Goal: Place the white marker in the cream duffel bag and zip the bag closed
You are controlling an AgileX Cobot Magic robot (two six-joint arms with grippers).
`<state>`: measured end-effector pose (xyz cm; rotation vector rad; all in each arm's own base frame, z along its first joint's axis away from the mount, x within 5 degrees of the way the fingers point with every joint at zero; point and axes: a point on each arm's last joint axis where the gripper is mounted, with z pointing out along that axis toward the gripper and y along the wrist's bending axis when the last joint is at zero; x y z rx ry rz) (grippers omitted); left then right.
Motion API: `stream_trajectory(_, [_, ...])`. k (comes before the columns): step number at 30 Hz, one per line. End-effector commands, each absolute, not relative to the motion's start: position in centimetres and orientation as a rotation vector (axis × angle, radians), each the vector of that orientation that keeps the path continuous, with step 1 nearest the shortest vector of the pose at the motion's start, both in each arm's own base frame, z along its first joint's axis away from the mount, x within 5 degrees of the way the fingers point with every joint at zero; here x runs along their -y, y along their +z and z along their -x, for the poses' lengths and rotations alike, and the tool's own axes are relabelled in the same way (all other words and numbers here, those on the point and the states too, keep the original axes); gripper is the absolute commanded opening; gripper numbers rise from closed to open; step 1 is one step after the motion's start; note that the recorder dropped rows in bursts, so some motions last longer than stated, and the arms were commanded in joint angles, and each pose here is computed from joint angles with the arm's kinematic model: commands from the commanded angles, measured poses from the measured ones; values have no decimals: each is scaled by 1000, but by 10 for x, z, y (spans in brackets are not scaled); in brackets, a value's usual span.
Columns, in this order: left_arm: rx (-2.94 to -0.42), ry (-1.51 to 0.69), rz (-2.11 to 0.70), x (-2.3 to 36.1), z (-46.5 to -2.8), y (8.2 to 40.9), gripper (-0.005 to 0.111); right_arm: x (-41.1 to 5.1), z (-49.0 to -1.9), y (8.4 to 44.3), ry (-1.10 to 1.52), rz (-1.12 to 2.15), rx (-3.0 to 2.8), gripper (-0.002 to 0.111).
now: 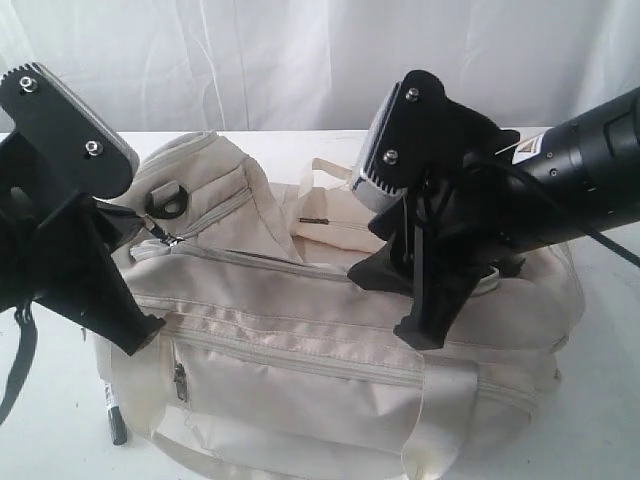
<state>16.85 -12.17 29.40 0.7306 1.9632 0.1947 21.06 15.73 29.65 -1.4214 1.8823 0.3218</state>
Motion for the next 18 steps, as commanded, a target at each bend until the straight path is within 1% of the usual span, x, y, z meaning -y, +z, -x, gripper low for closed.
stream_trajectory(1, [-1948,196,-713,119,-168,296,0,-160,-211,301,352,1426,-1803,48])
stream_trajectory(6, [-1931,141,-722,123,-168,297,0,-169,-208,305,460,1430,-1701,48])
stream_trajectory(9, [-1922,124,-730,125,-167,298,0,-175,-210,304,527,1423,-1664,51])
stream_trajectory(12, [-1922,123,-730,125,-167,298,0,-181,-215,300,563,1415,-1641,55])
stream_trajectory(18, [-1922,123,-730,125,-167,298,0,-193,-221,286,678,1437,-1613,55])
